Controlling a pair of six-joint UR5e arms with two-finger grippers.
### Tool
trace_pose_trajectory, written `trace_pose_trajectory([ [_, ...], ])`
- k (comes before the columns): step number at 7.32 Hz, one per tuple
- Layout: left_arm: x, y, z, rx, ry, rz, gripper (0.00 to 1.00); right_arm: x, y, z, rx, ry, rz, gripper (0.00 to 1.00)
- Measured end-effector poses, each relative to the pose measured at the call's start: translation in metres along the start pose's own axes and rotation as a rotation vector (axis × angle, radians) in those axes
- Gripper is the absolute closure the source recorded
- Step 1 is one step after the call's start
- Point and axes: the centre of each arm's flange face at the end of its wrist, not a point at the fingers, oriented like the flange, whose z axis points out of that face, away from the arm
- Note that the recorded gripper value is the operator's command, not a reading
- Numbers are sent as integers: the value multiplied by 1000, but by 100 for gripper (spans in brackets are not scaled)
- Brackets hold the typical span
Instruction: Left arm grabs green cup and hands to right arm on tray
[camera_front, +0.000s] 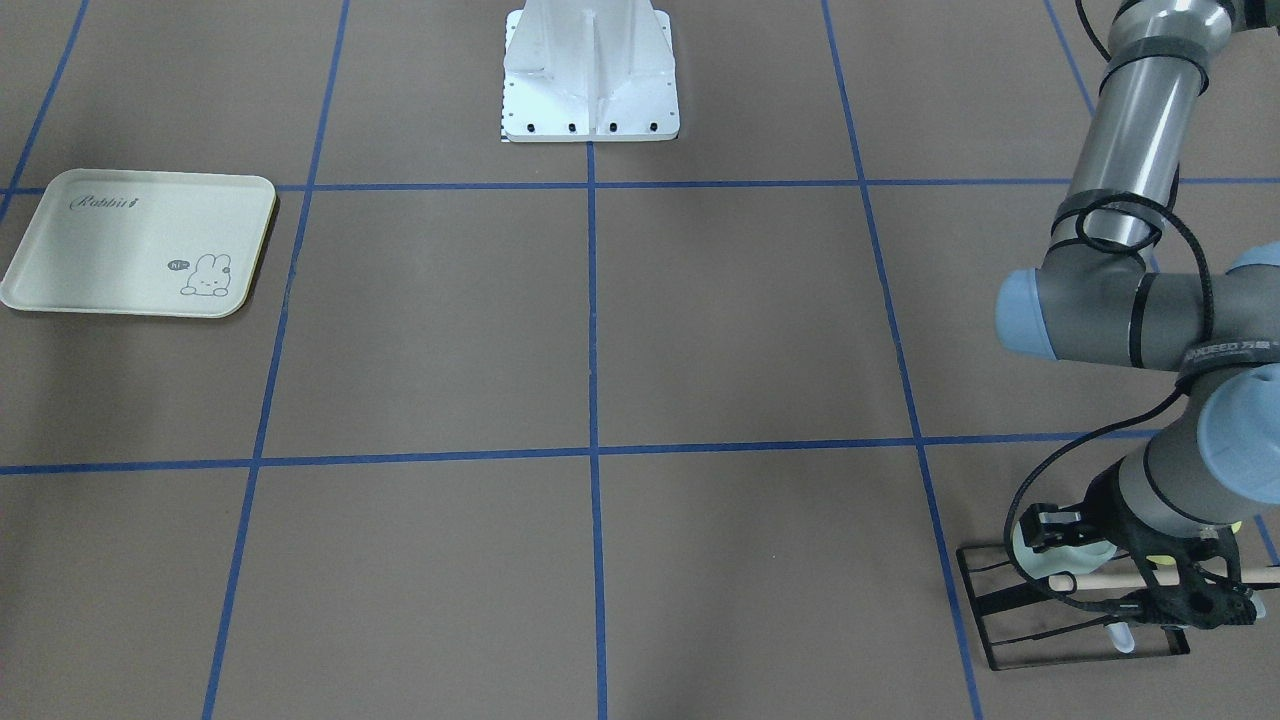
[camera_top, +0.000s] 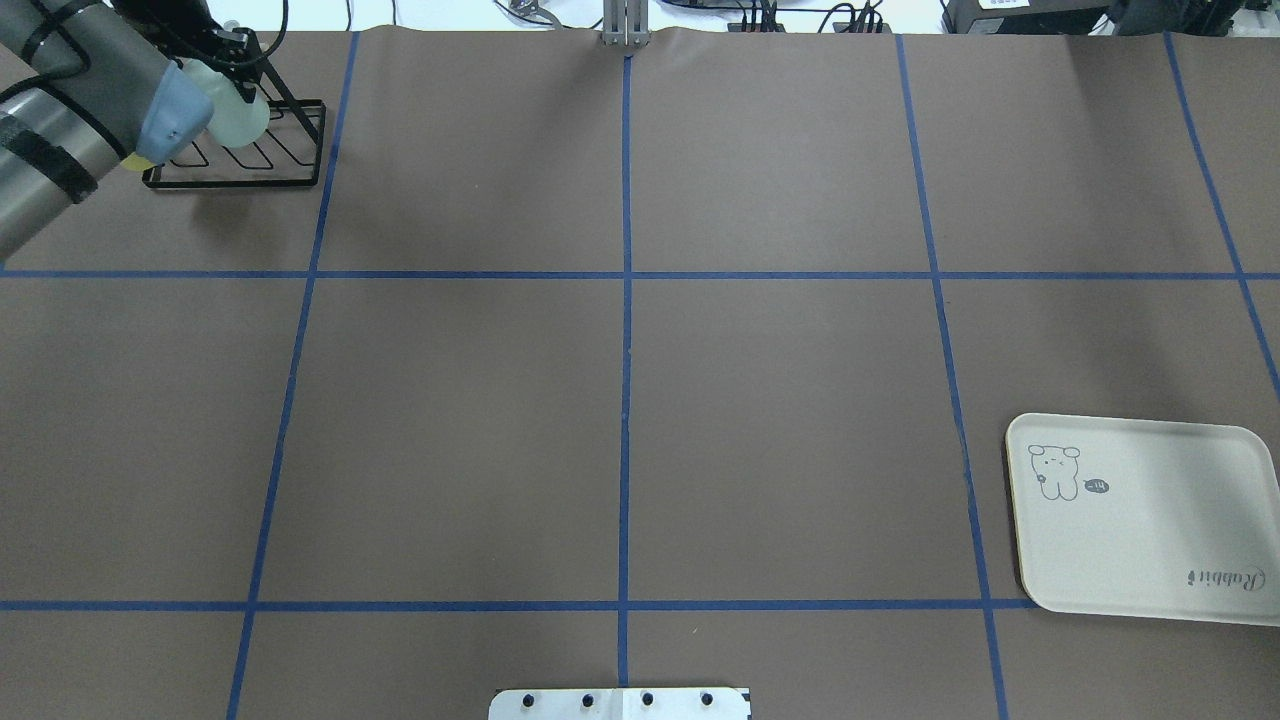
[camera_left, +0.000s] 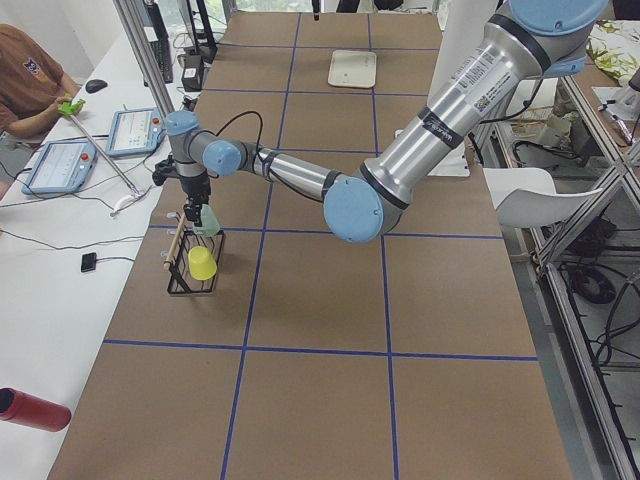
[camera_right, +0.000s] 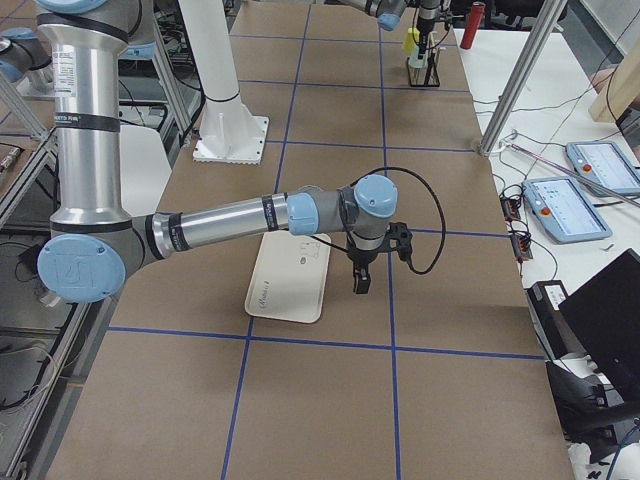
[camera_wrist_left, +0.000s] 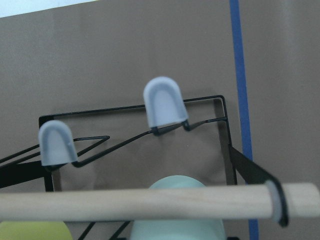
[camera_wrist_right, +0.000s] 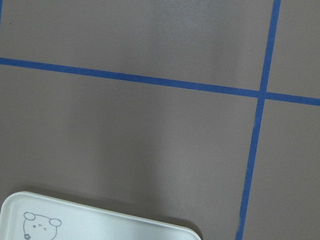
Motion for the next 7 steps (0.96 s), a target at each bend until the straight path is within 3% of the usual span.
trace_pose_trajectory([
  [3, 19, 17, -83, 23, 24, -15, 100, -5, -1, 2, -5, -7, -8, 0],
  [5, 44, 53, -152, 23, 28, -31, 100, -13, -6, 2, -4, -14, -25, 1],
  [6, 59, 71, -177, 14, 67, -52, 100, -24, -13, 0, 0, -33, -35, 1],
  [7, 80, 88, -194, -17, 151, -102, 100, -37, -21, -4, 8, -53, -41, 1],
])
